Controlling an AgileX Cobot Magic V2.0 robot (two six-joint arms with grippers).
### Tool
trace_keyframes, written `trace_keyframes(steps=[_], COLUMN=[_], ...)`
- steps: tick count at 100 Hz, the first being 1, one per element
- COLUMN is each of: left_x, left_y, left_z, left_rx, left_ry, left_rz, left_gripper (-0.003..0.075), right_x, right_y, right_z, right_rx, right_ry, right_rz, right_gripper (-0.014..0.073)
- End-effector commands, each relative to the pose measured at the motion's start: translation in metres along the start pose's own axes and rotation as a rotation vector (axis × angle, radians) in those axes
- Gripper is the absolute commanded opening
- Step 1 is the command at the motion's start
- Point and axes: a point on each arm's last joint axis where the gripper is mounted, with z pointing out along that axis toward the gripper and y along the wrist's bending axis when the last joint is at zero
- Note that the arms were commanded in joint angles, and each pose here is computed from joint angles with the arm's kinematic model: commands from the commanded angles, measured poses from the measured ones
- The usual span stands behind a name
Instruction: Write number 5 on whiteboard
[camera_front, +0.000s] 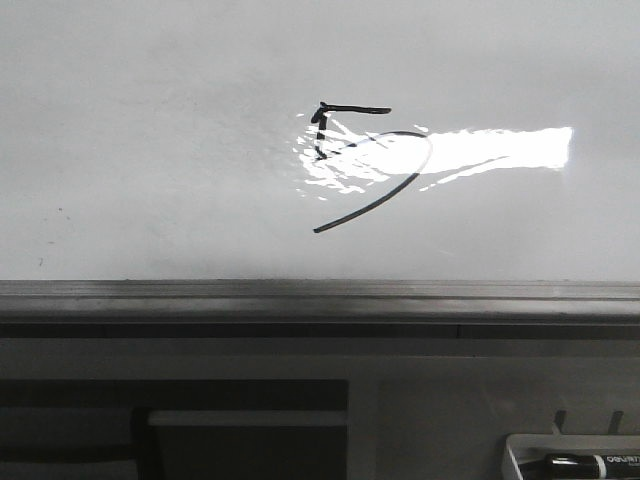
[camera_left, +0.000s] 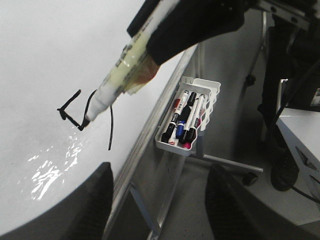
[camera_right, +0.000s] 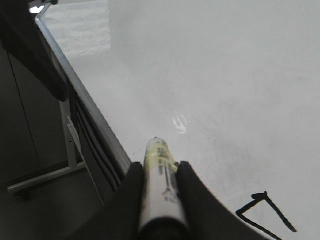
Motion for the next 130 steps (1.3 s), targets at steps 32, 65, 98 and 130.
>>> trace_keyframes(steps=[32,65,98,130], left_x=[-0.021,-0.019,-0.018,-0.004], left_y=[0.006,0.016,0.021,0.03], left_z=[0.03,0.049,0.052,0.077], left_rx=[0.131,0.13,0.091,0.155], left_ry=[0.045,0.065,0.071,0.181], left_rz=[0.097,0.057,0.07,0.037], left_gripper=[0.0341,0.0291,0.0296,0.0297], right_x=[-0.005,-0.004,0.018,0.021], right_y=[0.024,0.026,0.022,0.022], right_z=[0.01,0.011,0.015,0.016], right_rx=[-0.115,-0.12,-0.062,-0.062], right_ry=[-0.036,-0.032,0.117,0.127], right_rz=[-0.065,-0.059,-0.071,-0.073], right_gripper=[-0.0069,-0.0069,-0.0069,-0.0069])
